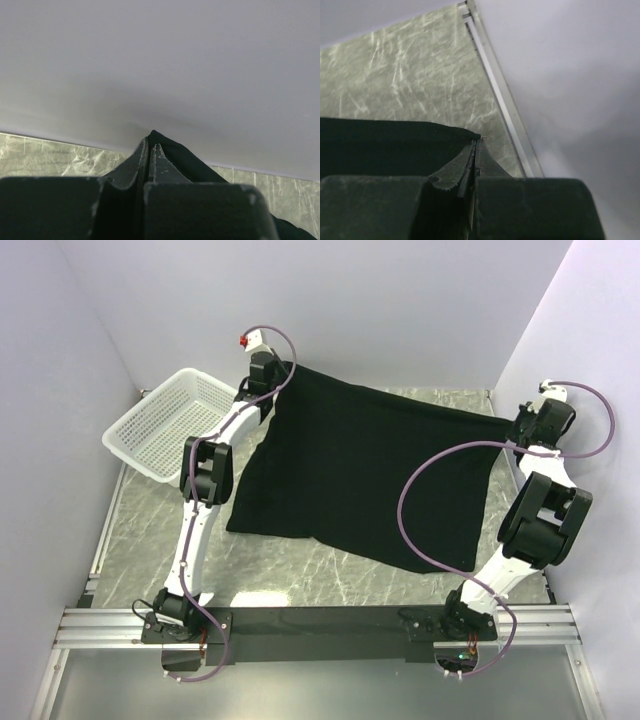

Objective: Fold and stack the t-shirts

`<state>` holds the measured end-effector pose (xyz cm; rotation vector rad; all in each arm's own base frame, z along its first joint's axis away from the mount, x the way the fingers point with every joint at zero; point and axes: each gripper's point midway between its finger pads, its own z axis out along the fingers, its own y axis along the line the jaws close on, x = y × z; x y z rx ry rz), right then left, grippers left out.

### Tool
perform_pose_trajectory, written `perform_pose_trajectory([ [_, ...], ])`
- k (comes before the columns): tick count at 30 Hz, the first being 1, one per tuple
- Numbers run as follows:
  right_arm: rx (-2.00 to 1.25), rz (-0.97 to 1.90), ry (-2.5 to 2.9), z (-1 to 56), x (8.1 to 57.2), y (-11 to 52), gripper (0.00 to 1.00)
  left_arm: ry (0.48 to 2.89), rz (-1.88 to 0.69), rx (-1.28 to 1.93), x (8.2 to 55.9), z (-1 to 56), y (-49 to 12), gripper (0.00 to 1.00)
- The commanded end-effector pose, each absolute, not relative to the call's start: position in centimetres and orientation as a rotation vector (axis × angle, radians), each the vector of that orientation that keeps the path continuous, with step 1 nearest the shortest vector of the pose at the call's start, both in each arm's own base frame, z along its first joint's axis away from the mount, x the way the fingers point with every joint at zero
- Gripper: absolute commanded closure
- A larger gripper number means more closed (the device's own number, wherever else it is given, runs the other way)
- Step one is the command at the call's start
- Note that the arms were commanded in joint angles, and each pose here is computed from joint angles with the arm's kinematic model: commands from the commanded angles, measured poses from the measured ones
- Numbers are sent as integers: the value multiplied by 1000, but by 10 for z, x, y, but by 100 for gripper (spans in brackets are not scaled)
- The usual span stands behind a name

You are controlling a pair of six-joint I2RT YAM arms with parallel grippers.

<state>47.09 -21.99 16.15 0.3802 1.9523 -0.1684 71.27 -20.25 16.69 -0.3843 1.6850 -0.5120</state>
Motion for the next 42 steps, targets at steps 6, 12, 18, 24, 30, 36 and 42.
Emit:
perform_pose_trajectory([
  [6,248,-67,1980,168,466,-213,100,1611,-541,-364,714,194,-191,99],
  [12,167,53,2062,152,458,-206,100,1636,-524,-352,709,187,-188,99],
  [18,114,138,2086,144,457,-197,100,1620,-535,-302,705,197,-192,99],
  [24,21,243,2094,142,457,-180,100,1598,-512,-252,701,212,-189,99],
  [30,-32,250,2121,135,450,-174,100,1593,-497,-230,696,218,-183,99],
  [36,-10,104,2130,137,446,-194,100,1615,-452,-224,691,211,-173,99],
  [42,39,24,2126,137,448,-210,100,1631,-430,-210,686,206,-168,99],
])
